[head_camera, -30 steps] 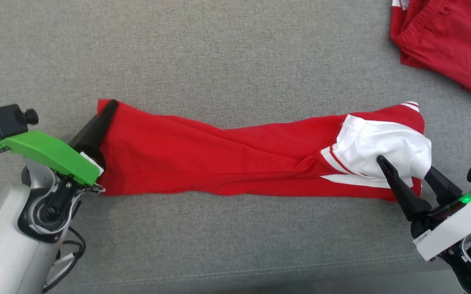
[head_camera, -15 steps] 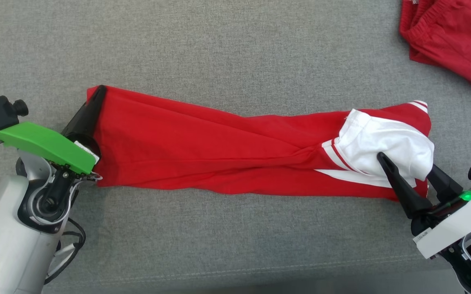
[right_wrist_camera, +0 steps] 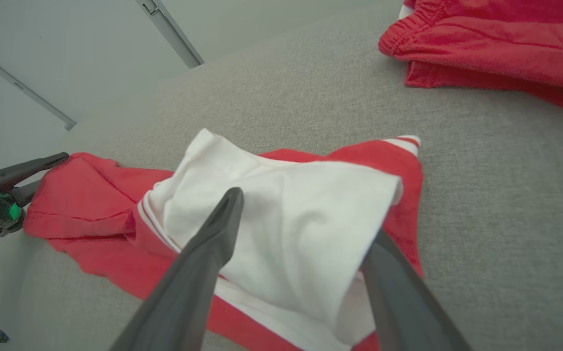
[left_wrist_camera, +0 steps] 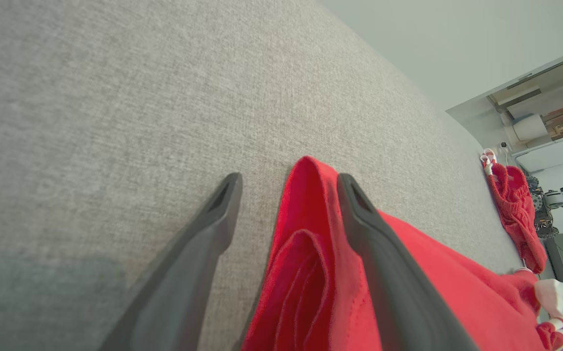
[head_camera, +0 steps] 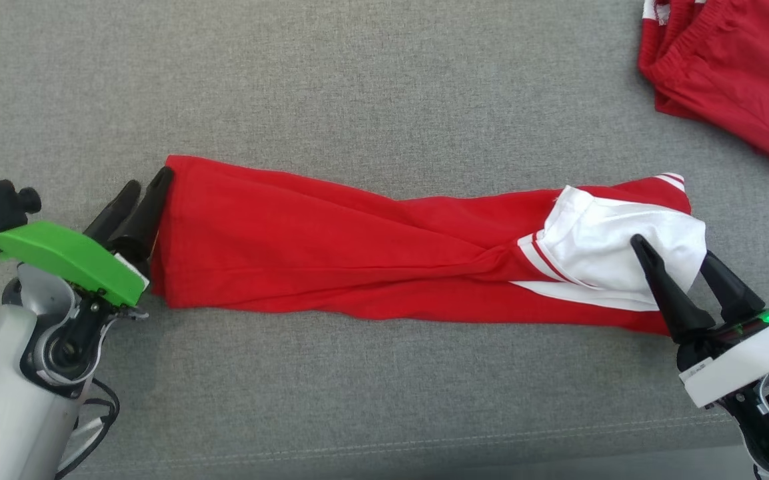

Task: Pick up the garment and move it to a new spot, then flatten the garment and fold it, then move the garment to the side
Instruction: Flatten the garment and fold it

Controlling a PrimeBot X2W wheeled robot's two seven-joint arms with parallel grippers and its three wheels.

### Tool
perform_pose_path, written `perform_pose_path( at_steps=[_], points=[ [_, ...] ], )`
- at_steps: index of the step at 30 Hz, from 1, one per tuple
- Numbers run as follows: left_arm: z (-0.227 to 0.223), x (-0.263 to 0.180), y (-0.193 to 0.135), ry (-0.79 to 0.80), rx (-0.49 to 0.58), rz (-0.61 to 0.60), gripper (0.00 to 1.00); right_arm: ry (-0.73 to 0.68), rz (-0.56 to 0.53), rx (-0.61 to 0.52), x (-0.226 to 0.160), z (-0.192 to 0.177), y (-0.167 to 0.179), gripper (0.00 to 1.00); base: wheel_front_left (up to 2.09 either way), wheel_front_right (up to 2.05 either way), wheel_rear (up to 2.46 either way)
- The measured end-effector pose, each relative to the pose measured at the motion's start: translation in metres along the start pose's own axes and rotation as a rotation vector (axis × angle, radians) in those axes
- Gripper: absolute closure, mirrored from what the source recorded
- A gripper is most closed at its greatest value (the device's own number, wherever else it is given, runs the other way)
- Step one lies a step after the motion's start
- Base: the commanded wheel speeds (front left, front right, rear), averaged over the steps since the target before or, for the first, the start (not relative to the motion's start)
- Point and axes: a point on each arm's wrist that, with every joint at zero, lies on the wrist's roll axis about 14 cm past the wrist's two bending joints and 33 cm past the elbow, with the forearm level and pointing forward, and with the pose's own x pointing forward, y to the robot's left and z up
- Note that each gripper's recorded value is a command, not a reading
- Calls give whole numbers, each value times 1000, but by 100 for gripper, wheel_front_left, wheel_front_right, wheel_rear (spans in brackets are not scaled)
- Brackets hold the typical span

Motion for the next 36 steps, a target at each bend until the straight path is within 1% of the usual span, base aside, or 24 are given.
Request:
perform_pose_path(
  at_steps=[1, 3, 5, 8, 11, 13, 17, 21, 24, 26, 30, 32, 36],
  points=[
    [1, -9, 8, -7, 9, 24, 0, -34, -25, 12, -3, 9, -5, 0, 0, 0, 0],
    [2, -14, 13, -7, 16, 39, 0, -50, -34, 16, -5, 14, -7, 0, 0, 0, 0],
    [3, -25, 24, -16, 28, 71, 0, -95, -65, 41, -9, 25, -12, 0, 0, 0, 0],
    [9, -36, 36, -43, 40, 113, 0, -160, -109, 121, -19, 38, -17, 0, 0, 0, 0],
    [16, -40, 32, -82, 49, 110, 0, -220, -153, 294, -31, 39, -16, 0, 0, 0, 0],
    [18, -40, 24, -103, 47, 85, 0, -236, -170, 416, -39, 32, -13, 0, 0, 0, 0],
    [18, -42, 9, -129, 43, 50, 0, -233, -190, 594, -51, 12, -4, 0, 0, 0, 0],
    [17, -45, -2, -162, 37, 26, 0, -214, -195, 667, -53, -3, 0, 0, 0, 0, 0],
    [12, -48, -13, -157, 76, 5, 0, -214, -201, 738, -52, -11, 1, 0, 0, 0, 0],
    [9, -52, -16, -160, 89, 6, 0, -208, -208, 755, -51, -15, 0, 0, 0, 0, 0],
    [8, -60, -23, -169, 175, 5, 0, -182, -240, 805, -54, -30, -5, 0, 0, 0, 0],
    [13, -67, -20, -183, 225, 23, 0, -159, -252, 821, -56, -40, -4, 0, 0, 0, 0],
    [12, -79, -19, -198, 231, 41, 0, -133, -261, 859, -54, -53, -1, 0, 0, 0, 0]
  ],
)
